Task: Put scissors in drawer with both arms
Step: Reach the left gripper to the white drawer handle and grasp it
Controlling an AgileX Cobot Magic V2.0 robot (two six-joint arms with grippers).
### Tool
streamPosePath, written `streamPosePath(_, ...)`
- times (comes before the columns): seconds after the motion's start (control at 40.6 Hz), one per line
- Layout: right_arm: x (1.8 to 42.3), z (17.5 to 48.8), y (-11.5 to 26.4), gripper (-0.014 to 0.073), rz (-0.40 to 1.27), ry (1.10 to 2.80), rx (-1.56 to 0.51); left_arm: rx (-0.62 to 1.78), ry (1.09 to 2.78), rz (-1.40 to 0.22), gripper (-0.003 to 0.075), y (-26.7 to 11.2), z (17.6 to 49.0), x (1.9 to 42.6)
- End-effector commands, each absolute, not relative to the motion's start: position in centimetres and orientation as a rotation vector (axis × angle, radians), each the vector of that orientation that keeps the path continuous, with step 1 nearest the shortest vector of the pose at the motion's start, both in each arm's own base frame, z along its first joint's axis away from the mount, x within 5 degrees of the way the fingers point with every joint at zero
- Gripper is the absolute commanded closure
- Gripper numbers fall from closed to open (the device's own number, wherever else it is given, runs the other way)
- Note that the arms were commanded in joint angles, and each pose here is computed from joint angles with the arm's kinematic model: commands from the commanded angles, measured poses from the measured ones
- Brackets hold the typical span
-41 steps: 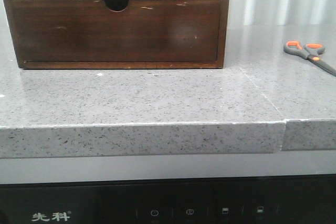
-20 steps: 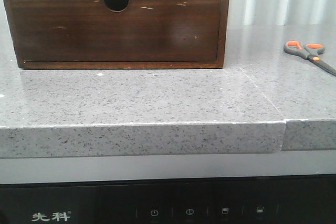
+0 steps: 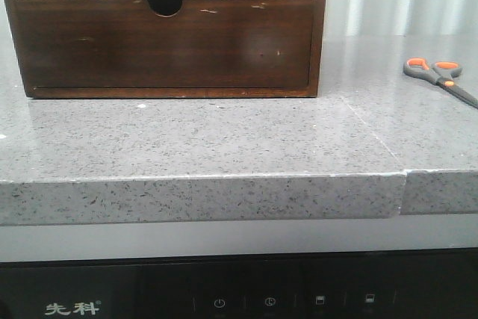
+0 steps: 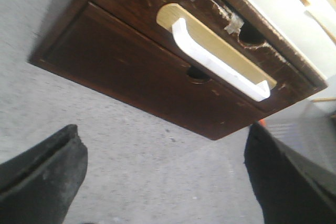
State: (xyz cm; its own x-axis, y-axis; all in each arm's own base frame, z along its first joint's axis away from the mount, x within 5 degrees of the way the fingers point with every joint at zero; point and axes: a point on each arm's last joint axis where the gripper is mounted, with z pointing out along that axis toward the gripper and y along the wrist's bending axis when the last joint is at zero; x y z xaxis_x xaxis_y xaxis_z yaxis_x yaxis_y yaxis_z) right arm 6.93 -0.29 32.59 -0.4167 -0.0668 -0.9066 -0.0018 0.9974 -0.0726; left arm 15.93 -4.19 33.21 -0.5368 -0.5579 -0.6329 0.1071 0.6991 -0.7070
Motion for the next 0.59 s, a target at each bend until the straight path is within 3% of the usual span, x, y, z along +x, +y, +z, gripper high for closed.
streamPosePath(0.0,7.4,33.8,-0.4,0.0015,-0.095,1.918,-0.062,-0.417,1.865,-1.025,0.0124,-4.5,34.4,17.7)
streamPosePath(0.394,7.4,33.8,-0.4,0.0015,-0.095,1.918,-0.062,-0.453,1.805,-1.397,0.0129,-6.1,32.3,22.7)
streamPosePath(0.567,7.4,33.8,-0.4,0.0015,-0.095,1.918,-0.062,-0.422,1.841,-1.466,0.0193,-6.6,31.8,24.9)
